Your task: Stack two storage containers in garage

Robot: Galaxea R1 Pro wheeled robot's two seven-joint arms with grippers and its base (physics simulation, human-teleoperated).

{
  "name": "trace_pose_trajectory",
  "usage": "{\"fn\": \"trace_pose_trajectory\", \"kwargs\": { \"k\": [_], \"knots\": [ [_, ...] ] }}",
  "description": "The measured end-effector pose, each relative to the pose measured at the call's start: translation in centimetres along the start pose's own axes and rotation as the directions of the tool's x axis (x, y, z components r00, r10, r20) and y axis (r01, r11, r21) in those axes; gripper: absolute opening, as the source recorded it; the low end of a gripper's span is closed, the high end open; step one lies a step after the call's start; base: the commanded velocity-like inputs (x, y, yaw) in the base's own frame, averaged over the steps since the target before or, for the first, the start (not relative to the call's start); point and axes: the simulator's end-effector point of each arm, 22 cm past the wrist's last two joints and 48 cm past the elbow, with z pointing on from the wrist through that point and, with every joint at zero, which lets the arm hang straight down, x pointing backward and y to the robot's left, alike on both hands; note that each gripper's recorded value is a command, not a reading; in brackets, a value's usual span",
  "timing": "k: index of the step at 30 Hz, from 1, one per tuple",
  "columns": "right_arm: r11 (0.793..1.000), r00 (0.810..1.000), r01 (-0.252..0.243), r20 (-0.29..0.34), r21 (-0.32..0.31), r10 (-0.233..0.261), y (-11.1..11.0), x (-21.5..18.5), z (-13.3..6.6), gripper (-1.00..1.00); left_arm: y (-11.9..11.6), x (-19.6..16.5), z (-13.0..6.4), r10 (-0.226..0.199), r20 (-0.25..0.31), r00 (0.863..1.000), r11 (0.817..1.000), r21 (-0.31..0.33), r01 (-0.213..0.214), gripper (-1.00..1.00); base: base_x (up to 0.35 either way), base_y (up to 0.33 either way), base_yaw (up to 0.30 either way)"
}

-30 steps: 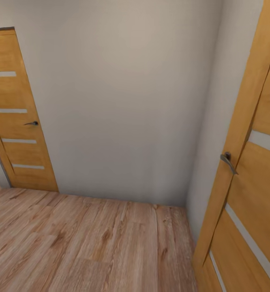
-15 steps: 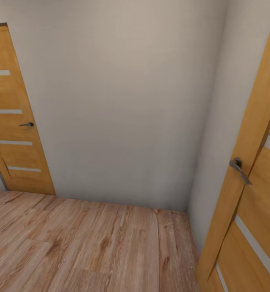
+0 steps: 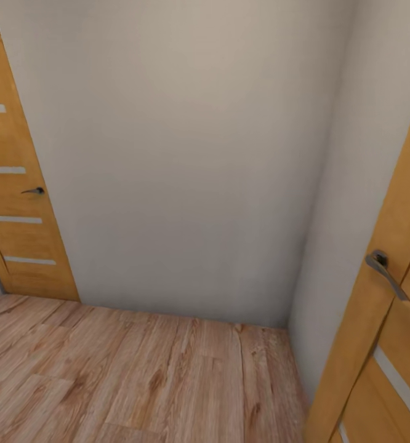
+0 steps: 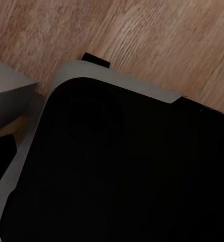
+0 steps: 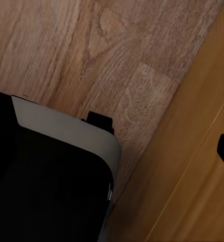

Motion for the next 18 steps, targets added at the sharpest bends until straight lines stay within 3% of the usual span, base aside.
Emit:
{"fn": "trace_pose_trajectory", "kwargs": {
  "k": [18],
  "knots": [
    [1.0, 1.0, 0.0, 0.001, 0.0, 0.0, 0.0, -0.01, 0.0, 1.0, 0.01, 0.02, 0.0, 0.0, 0.0, 1.0, 1.0, 0.0, 0.0, 1.0, 0.194, 0.0, 0.0]
  ]
}}
